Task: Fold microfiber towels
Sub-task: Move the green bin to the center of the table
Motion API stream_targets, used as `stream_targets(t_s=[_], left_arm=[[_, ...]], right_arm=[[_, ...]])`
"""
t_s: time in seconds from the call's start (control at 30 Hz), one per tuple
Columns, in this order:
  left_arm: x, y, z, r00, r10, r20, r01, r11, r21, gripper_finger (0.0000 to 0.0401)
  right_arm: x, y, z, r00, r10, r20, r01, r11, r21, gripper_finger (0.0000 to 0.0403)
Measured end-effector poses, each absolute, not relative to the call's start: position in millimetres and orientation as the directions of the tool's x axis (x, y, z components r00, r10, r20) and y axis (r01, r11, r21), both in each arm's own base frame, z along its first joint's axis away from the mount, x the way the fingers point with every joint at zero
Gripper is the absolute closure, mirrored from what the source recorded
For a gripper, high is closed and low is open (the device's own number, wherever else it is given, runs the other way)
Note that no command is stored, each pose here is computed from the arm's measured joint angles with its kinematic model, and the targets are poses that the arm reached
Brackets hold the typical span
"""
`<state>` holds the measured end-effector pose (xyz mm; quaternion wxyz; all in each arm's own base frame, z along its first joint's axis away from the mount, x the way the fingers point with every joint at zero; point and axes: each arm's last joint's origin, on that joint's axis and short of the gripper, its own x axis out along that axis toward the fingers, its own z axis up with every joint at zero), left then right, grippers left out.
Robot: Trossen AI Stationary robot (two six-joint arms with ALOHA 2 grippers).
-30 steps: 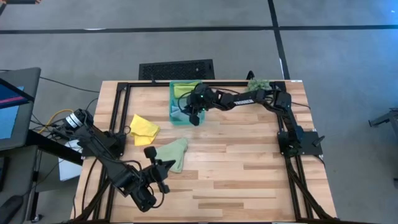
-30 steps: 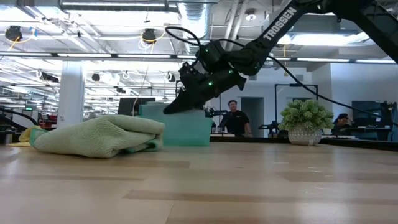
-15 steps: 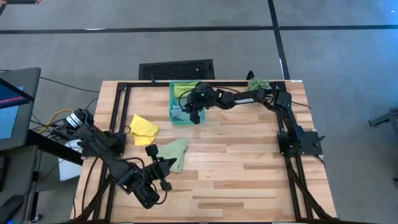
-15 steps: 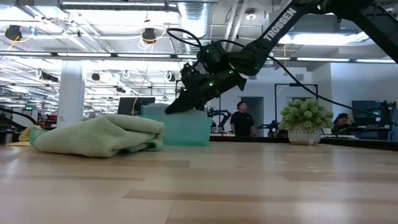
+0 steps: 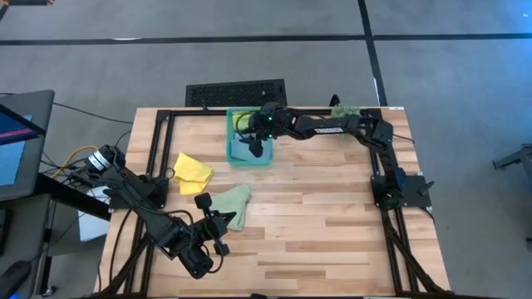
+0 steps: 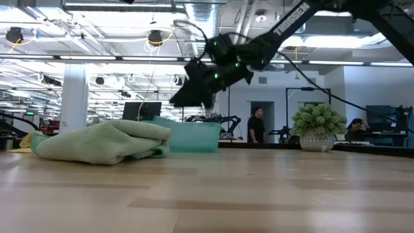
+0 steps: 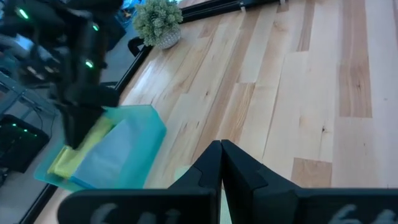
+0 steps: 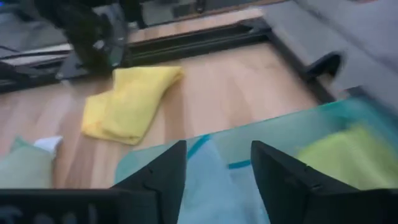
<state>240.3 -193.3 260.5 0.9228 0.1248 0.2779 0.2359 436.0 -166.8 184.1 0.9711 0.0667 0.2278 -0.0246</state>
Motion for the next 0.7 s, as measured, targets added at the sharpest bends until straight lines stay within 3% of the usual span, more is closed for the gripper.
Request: stream_targets(t_s=[0.17, 0.3, 0.43, 0.7], left_arm=[[240.5, -193.6, 260.5, 0.735, 0.500, -0.459, -0.366, 0.861, 0.352, 0.0401], [240.5, -193.6, 260.4, 0.734, 0.499, -0.460, -0.365, 0.862, 0.352, 0.0401], [241.5, -192.4, 260.2, 0.732, 0.502, -0.461, -0.371, 0.861, 0.349, 0.0401], [248.9, -179.4, 251.6, 0.698, 0.543, -0.467, -0.449, 0.839, 0.307, 0.0401]], right_arm=[[424.6, -151.5, 226.9, 0.886, -0.107, -0.452, 0.096, 0.994, -0.047, 0.0228], [412.1, -128.6, 242.3, 0.858, -0.021, -0.514, -0.061, 0.988, -0.142, 0.0264], [395.0, -118.7, 228.8, 0.772, 0.100, -0.628, -0.221, 0.968, -0.117, 0.0307], [360.3, -153.4, 192.6, 0.681, 0.086, -0.728, -0.119, 0.993, 0.006, 0.0383]])
